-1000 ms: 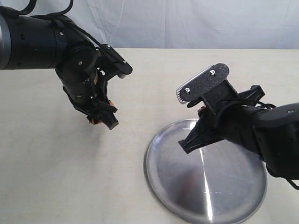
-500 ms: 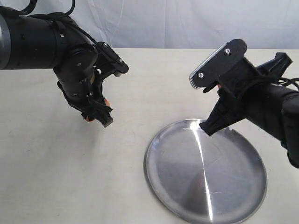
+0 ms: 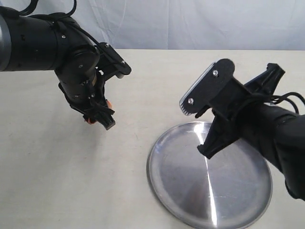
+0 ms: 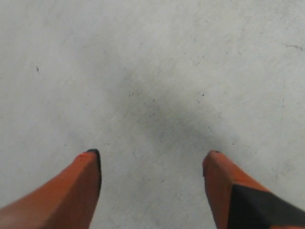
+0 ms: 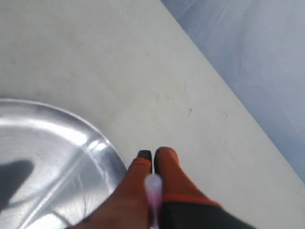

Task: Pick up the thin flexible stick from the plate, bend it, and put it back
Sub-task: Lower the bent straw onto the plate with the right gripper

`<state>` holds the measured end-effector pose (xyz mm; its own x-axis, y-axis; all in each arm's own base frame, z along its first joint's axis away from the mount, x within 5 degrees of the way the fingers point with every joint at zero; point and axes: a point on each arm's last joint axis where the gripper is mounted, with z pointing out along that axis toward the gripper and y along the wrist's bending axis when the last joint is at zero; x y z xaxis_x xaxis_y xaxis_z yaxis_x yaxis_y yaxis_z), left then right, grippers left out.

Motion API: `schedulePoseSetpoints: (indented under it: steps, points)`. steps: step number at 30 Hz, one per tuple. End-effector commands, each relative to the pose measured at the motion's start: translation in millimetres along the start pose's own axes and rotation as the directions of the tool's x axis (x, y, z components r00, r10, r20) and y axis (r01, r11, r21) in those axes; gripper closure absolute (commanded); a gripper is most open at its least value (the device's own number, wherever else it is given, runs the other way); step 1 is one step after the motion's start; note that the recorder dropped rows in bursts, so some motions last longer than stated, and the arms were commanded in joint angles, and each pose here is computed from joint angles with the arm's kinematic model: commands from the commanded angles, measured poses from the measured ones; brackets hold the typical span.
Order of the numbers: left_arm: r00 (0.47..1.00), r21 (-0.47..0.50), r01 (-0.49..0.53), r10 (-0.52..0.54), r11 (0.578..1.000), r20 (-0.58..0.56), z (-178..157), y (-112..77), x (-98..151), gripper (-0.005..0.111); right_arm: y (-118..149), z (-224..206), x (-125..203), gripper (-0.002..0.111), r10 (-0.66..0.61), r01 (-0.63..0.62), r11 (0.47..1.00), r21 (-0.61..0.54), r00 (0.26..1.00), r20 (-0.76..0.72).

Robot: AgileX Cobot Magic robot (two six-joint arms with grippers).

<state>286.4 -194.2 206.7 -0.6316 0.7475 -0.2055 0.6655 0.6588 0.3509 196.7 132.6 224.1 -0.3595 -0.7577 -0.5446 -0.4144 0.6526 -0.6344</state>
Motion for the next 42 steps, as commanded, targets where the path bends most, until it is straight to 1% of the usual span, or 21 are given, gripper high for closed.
schedulePoseSetpoints:
  steps: [1,8,14,20,25,28,33,35,36,38,42]
  points:
    - [1.0,-0.004,0.009,-0.009,1.0,0.012,-3.5,1.7,-0.4,0.048,15.1,10.8,12.2,0.109,-0.063,0.062,0.998,-0.03,0.996,-0.064]
    - [1.0,-0.004,0.009,-0.009,1.0,0.008,-3.5,1.7,0.0,0.048,38.6,21.6,15.3,0.109,-0.108,0.097,0.981,-0.169,0.993,-0.053]
    - [1.0,-0.004,0.009,-0.009,1.0,0.008,-3.5,1.7,0.0,0.048,59.2,32.7,19.2,0.109,-0.147,0.125,0.954,-0.274,0.987,-0.061]
    - [1.0,-0.004,0.009,-0.009,1.0,0.008,-3.5,1.7,0.0,0.048,67.9,40.2,24.6,0.109,-0.178,0.144,0.944,-0.296,0.98,-0.093]
    - [1.0,-0.004,0.009,-0.009,1.0,0.008,-3.5,1.7,0.0,0.048,71.4,41.9,25.6,0.109,-0.158,0.12,0.943,-0.31,0.982,-0.103]
    - [1.0,-0.003,0.011,-0.011,1.0,0.008,-3.5,1.5,0.0,0.048,72.4,41.6,25.2,0.109,-0.123,0.083,0.945,-0.317,0.986,-0.109]
    - [1.0,-0.003,0.013,-0.013,1.0,0.008,-3.5,1.5,0.0,0.048,72.4,41.6,25.2,0.109,-0.115,0.074,0.946,-0.316,0.987,-0.112]
    - [1.0,-0.003,0.016,-0.016,1.0,0.008,-3.5,1.5,0.0,0.048,72.4,41.6,25.2,0.104,-0.115,0.074,0.946,-0.316,0.987,-0.112]
    - [1.0,-0.003,0.016,-0.016,1.0,0.008,-3.5,1.5,0.0,0.048,72.2,41.6,25.3,0.094,-0.115,0.075,0.946,-0.314,0.987,-0.113]
    - [1.0,-0.003,0.016,-0.016,1.0,0.008,-3.5,1.5,0.0,0.048,71.0,42.0,25.8,0.085,-0.117,0.077,0.951,-0.301,0.986,-0.119]
    - [1.0,0.001,0.018,-0.018,1.0,0.012,-3.5,1.2,-0.4,0.048,70.1,42.2,26.2,0.085,-0.119,0.078,0.953,-0.292,0.985,-0.124]
